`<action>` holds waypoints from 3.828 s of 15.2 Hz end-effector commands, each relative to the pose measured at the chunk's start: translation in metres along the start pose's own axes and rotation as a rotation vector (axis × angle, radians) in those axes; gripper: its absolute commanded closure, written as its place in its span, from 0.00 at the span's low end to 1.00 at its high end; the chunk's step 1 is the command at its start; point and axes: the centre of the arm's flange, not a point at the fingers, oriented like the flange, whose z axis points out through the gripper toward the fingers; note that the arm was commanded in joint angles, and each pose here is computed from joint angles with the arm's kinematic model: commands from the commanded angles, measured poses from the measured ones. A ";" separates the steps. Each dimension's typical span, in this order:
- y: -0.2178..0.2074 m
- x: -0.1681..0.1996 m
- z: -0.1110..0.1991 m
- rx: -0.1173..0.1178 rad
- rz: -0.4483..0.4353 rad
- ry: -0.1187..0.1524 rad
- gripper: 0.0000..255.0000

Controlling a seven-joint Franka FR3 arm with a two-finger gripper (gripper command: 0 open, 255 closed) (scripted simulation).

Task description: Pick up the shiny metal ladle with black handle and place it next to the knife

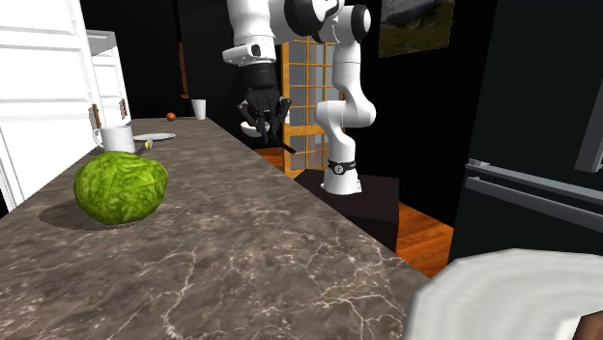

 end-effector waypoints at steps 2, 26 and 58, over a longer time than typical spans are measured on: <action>0.001 -0.012 -0.009 0.000 0.000 0.000 1.00; 0.039 -0.324 -0.048 0.000 0.000 0.000 1.00; 0.069 -0.509 0.029 0.000 0.000 0.000 1.00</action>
